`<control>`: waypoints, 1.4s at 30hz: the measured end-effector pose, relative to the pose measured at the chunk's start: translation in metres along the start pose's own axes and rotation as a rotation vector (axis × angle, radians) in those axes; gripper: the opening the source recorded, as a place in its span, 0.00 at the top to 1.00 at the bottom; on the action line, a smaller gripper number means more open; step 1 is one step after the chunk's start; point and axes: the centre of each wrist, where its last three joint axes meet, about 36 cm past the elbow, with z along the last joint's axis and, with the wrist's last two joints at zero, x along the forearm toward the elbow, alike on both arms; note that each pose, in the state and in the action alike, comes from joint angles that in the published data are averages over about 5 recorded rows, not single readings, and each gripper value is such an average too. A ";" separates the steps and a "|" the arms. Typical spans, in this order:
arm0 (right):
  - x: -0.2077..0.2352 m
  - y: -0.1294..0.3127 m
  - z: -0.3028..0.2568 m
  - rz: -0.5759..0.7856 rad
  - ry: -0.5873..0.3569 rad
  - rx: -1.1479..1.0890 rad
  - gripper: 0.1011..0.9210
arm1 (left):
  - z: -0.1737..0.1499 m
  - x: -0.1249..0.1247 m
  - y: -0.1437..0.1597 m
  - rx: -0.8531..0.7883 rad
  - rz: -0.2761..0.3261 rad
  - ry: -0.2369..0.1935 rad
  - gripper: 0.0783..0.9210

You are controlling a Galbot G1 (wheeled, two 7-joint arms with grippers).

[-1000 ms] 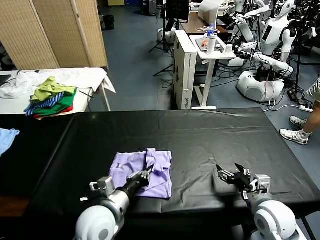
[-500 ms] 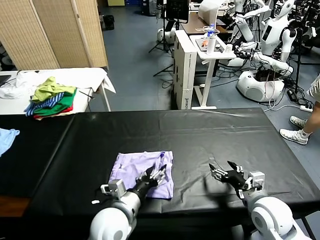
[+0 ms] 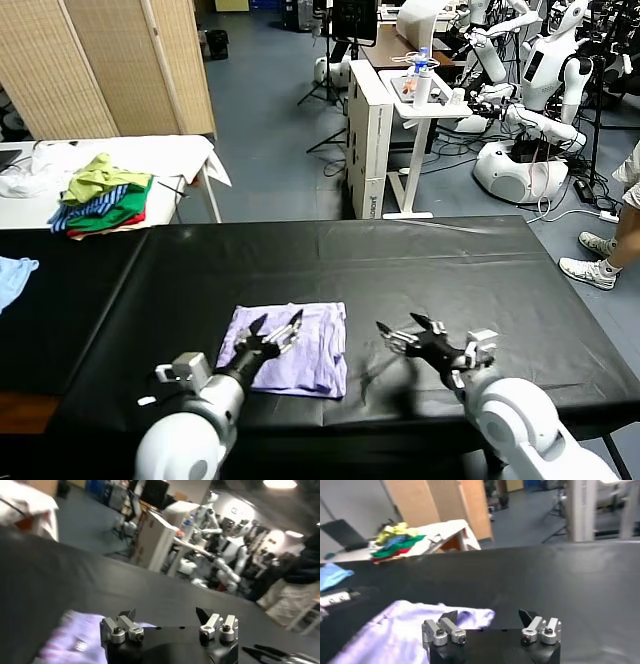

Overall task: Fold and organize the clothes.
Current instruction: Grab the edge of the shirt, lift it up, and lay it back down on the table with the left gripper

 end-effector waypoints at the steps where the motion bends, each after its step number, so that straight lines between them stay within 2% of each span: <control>1: -0.005 0.003 -0.001 -0.015 -0.001 0.000 0.02 | 0.001 0.001 0.001 -0.009 -0.009 -0.001 0.02; 9: -0.045 0.021 -0.007 -0.089 -0.003 -0.011 0.02 | 0.012 0.005 0.011 -0.052 -0.067 0.024 0.02; 12: -0.058 0.022 -0.002 -0.095 0.017 -0.030 0.10 | 0.016 0.006 0.014 -0.066 -0.083 0.037 0.02; 23: -0.075 0.021 0.021 -0.071 0.067 -0.062 0.87 | 0.025 0.011 0.016 -0.070 -0.125 0.047 0.02; 26: -0.078 0.018 0.024 -0.035 0.055 -0.014 0.96 | 0.025 0.011 0.018 -0.069 -0.132 0.042 0.02; 33: -0.081 0.012 0.025 -0.023 0.046 0.030 0.92 | 0.025 0.010 0.022 -0.068 -0.146 0.029 0.02; 36: -0.075 0.009 0.019 -0.034 0.030 0.022 0.75 | 0.026 0.008 0.025 -0.067 -0.140 0.018 0.02; 42: -0.045 0.003 0.002 -0.041 -0.030 0.000 0.29 | 0.028 -0.001 0.035 -0.063 -0.099 -0.033 0.02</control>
